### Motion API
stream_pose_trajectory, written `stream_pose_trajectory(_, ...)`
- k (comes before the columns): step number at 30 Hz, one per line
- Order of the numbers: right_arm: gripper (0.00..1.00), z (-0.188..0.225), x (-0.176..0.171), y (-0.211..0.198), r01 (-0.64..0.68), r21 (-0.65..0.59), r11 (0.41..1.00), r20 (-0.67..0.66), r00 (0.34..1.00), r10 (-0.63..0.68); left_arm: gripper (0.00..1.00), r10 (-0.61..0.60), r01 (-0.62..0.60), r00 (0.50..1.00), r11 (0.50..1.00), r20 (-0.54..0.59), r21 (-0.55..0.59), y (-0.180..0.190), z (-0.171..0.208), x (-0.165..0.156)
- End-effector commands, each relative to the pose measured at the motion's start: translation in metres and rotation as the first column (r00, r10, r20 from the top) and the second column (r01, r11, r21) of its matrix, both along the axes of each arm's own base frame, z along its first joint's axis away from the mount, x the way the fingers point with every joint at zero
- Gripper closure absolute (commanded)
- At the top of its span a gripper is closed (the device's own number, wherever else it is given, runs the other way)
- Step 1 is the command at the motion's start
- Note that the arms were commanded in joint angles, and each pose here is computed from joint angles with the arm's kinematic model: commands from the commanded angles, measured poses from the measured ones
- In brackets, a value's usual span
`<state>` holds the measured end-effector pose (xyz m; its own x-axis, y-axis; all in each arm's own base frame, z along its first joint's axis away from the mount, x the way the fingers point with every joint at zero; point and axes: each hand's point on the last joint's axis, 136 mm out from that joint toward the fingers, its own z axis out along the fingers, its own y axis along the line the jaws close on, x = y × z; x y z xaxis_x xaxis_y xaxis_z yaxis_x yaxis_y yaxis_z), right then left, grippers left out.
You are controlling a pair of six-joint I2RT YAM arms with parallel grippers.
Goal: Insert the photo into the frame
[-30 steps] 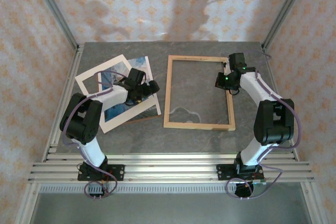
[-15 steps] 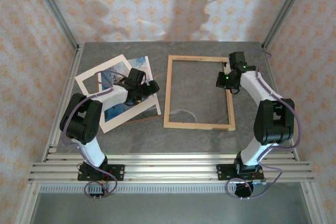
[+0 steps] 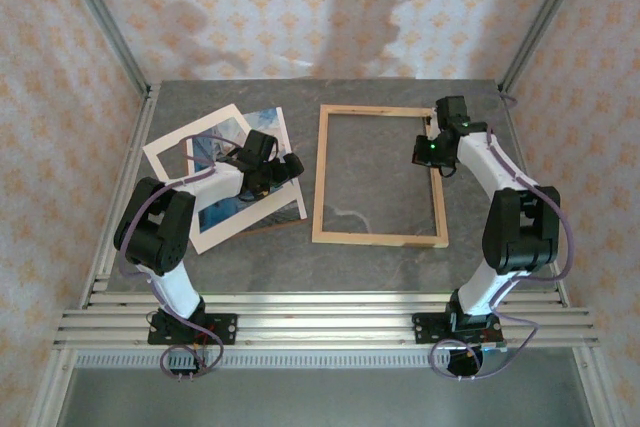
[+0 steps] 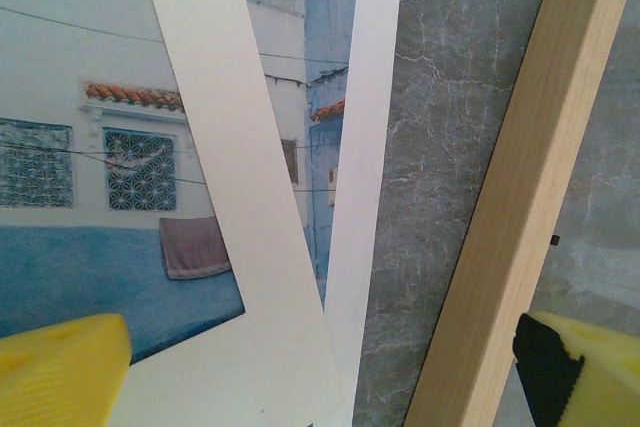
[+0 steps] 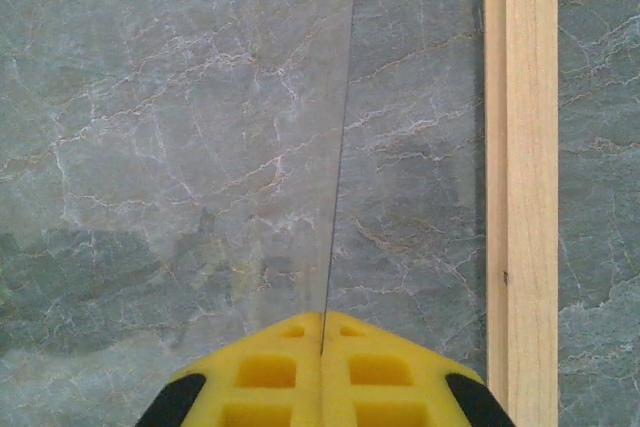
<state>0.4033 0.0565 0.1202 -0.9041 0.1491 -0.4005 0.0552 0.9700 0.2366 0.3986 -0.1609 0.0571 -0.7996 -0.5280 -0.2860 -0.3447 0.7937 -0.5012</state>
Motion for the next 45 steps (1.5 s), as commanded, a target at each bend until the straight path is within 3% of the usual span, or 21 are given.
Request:
stream_pose_trajectory(1, 0.97, 0.008, 0.01, 0.002, -0.008, 0.007, 1.0, 0.029, 1.0, 0.008, 0.01, -0.005, 0.005, 1.0, 1.0, -0.003, 0.013, -0.002, 0.0, 0.001)
stream_pose_trajectory(10, 0.96, 0.0, 0.001, 0.016, 0.02, 0.118, 0.993, -0.004, 1.0, -0.019, 0.01, -0.004, 0.004, 1.0, 1.0, -0.002, 0.009, -0.003, -0.001, 0.0)
stream_pose_trajectory(17, 0.96, -0.006, -0.002, 0.008, 0.029, 0.068, 0.997, -0.021, 0.999, -0.028, 0.01, -0.006, 0.006, 1.0, 1.0, 0.0, 0.008, -0.004, 0.0, 0.0)
stream_pose_trajectory(31, 0.53, -0.018, -0.003, -0.014, 0.068, -0.061, 0.996, -0.04, 0.997, -0.071, 0.01, -0.007, 0.007, 1.0, 1.0, 0.002, 0.01, -0.003, 0.0, -0.002)
stream_pose_trajectory(38, 0.4, -0.026, -0.003, -0.026, 0.098, -0.122, 0.988, -0.05, 0.993, -0.105, 0.01, -0.008, 0.008, 1.0, 1.0, 0.012, 0.006, -0.004, 0.006, -0.001)
stream_pose_trajectory(45, 0.36, -0.009, -0.003, -0.039, 0.15, -0.181, 0.972, -0.019, 0.988, -0.156, 0.01, -0.011, 0.011, 1.0, 1.0, 0.02, 0.018, -0.001, 0.011, -0.002)
